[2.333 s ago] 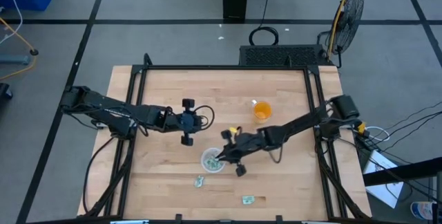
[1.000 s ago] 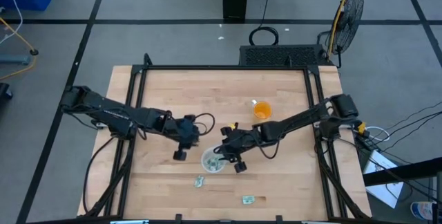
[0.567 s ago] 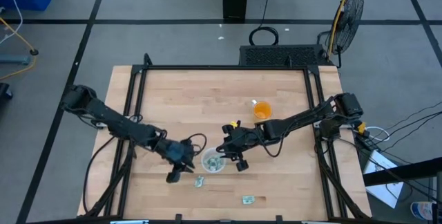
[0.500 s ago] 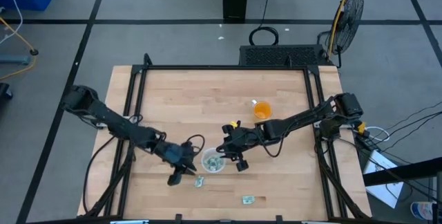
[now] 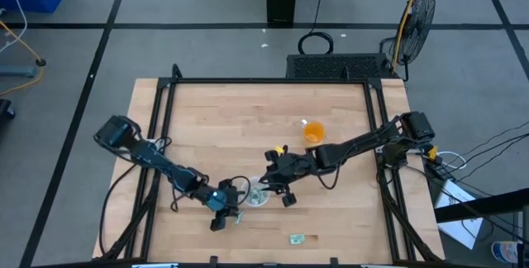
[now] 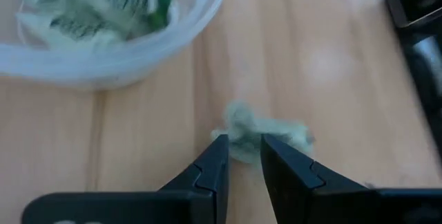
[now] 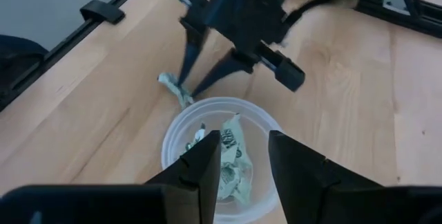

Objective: Pick and place items into bin
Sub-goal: Put the white stevia packet into the transparent bin

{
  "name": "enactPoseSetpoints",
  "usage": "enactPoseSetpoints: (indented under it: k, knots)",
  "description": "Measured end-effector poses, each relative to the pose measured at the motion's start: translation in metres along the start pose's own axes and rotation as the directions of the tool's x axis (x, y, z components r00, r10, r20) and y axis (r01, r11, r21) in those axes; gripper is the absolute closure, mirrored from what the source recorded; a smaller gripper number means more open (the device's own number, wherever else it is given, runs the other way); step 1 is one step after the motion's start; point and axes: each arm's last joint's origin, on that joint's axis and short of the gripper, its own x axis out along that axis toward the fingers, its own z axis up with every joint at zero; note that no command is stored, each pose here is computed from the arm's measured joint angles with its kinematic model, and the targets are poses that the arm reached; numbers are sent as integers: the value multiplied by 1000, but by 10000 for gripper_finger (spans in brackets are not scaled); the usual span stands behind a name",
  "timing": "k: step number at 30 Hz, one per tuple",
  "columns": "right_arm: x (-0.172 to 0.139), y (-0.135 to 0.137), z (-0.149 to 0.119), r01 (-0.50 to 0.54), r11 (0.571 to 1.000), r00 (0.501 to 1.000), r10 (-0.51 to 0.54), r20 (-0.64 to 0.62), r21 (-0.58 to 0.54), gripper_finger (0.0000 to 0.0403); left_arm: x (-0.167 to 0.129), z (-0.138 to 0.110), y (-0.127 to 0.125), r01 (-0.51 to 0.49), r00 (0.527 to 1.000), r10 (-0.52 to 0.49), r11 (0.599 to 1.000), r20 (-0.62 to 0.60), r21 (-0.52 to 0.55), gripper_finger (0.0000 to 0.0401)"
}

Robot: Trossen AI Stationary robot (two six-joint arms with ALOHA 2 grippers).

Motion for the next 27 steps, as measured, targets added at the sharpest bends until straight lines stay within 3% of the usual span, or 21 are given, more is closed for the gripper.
enactPoseSetpoints:
  k: [18, 25, 27]
  knots:
    - [0, 0, 0, -1, 1000, 1000, 1, -3, -27, 289, 4, -4, 5, -56, 998, 58, 994, -17, 92, 315]
    - [0, 0, -1, -2, 1000, 1000, 2, -8, -27, 289, 4, -4, 6, -69, 997, 71, 991, -15, 112, 390]
    - [0, 0, -1, -2, 1000, 1000, 2, -8, -27, 289, 4, -3, 6, -65, 998, 67, 991, -9, 114, 393]
